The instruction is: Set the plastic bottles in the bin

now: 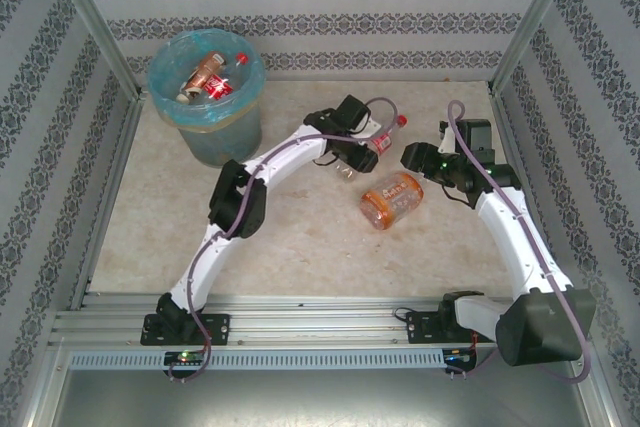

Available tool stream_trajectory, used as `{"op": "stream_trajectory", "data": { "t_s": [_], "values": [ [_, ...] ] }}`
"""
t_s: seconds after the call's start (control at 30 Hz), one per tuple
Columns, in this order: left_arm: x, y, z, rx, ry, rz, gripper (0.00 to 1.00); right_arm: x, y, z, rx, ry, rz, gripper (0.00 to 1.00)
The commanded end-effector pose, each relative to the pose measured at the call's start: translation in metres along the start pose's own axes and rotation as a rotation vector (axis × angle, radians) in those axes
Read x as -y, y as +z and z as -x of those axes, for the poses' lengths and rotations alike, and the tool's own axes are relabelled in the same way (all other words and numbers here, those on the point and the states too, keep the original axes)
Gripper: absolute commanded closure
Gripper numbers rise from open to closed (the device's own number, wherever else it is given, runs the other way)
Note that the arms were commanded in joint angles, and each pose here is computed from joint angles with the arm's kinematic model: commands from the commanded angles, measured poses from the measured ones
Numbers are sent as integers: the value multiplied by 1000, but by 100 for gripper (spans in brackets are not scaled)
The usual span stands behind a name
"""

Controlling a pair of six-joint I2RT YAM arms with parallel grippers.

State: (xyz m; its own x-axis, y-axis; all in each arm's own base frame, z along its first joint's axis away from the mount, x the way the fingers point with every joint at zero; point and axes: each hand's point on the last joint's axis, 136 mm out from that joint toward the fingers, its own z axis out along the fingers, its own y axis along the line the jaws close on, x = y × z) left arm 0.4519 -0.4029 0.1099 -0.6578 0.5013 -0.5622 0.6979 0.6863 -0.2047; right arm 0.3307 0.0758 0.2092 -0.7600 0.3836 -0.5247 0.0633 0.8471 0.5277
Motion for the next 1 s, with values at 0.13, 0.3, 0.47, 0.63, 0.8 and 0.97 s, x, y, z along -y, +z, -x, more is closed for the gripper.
{"op": "stream_trajectory", "data": {
  "t_s": [0.13, 0.3, 0.47, 0.63, 0.8, 0.97],
  "values": [
    [40, -145, 85, 363, 127, -41, 48, -41, -28, 17, 92, -43, 94, 37],
    [45, -205, 97, 460, 181, 22, 48, -78, -41, 22, 121, -101, 164, 37],
    [33, -244, 97, 519, 193, 87, 48, -119, -47, 26, 148, -166, 228, 37],
    [15, -279, 96, 565, 171, 139, 48, -184, -53, 30, 181, -246, 370, 38],
    [-11, -319, 92, 606, 141, 198, 48, -237, -48, 34, 204, -305, 470, 38],
    [-71, -366, 80, 649, 74, 330, 49, -272, -30, 28, 166, -343, 527, 38]
  ]
}}
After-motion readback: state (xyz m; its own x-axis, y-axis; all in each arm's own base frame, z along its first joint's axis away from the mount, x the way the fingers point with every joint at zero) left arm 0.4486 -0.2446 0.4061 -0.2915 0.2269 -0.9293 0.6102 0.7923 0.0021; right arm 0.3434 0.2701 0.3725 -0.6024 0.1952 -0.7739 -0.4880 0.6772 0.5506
